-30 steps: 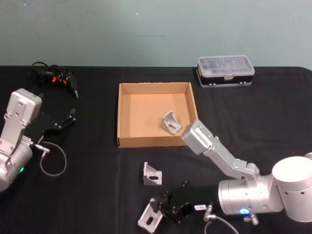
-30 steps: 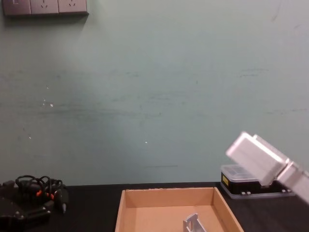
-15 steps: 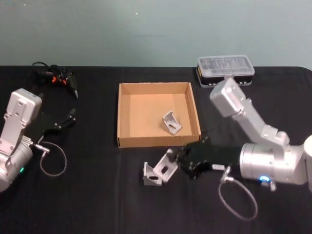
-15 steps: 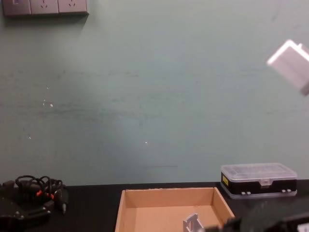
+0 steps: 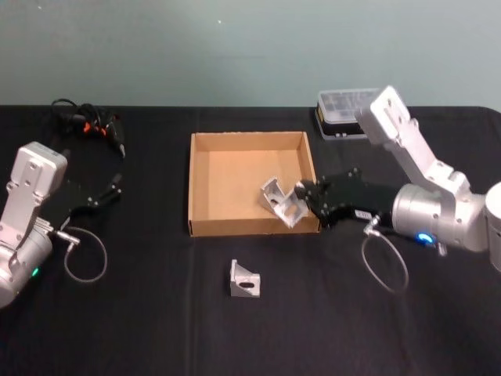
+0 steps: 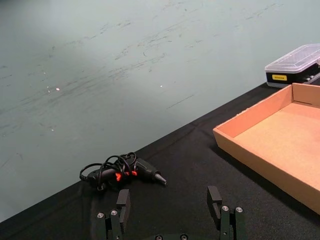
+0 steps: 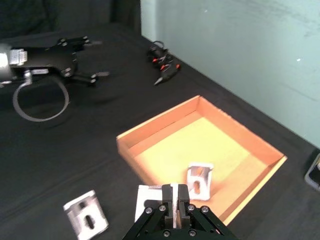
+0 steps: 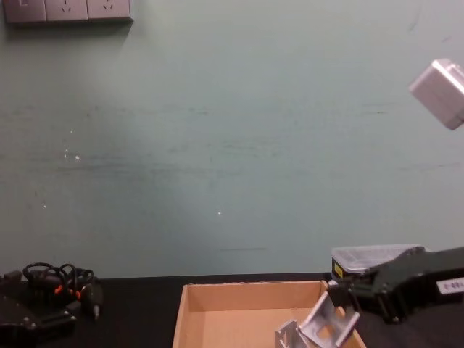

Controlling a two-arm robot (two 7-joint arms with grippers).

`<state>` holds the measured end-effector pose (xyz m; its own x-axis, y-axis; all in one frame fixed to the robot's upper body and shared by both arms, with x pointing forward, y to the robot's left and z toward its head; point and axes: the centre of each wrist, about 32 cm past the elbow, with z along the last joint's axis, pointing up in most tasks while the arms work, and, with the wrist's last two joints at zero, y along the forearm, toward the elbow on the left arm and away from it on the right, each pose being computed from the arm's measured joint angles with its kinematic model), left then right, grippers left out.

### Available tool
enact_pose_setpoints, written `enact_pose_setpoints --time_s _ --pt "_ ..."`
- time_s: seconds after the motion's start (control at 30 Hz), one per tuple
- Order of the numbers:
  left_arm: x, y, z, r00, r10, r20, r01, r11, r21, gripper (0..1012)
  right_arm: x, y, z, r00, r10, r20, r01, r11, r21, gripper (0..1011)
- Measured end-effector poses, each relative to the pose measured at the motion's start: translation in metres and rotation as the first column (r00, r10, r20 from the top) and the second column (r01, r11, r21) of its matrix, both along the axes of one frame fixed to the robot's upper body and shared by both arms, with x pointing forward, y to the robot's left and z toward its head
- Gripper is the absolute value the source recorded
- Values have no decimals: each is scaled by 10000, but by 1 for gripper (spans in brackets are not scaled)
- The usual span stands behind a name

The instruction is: Use one hand to pick up the angle iron from the table and place it into the box.

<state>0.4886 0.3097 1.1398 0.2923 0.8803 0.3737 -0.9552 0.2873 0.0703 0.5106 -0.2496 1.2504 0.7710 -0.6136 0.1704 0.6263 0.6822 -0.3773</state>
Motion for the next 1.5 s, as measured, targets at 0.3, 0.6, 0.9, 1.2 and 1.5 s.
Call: enact_pose_setpoints --time_s 0.3,0.6,0.9,1.2,1.5 --pt "0 0 0 10000 0 1 0 10000 0 1012 334 106 -104 9997 -133 197 128 9995 279 77" --pt "0 0 0 10000 0 1 0 10000 0 1011 660 281 -214 10000 51 -25 -49 9982 606 77" --pt "0 0 0 10000 0 1 0 10000 0 1011 908 469 -324 9988 422 -238 -412 9983 424 77" --pt "0 0 0 10000 0 1 0 10000 0 1011 1036 629 -414 9963 738 -431 -724 9968 341 78" --pt "0 0 0 10000 0 1 0 10000 0 1011 1089 739 -452 9945 871 -578 -861 9961 188 77"
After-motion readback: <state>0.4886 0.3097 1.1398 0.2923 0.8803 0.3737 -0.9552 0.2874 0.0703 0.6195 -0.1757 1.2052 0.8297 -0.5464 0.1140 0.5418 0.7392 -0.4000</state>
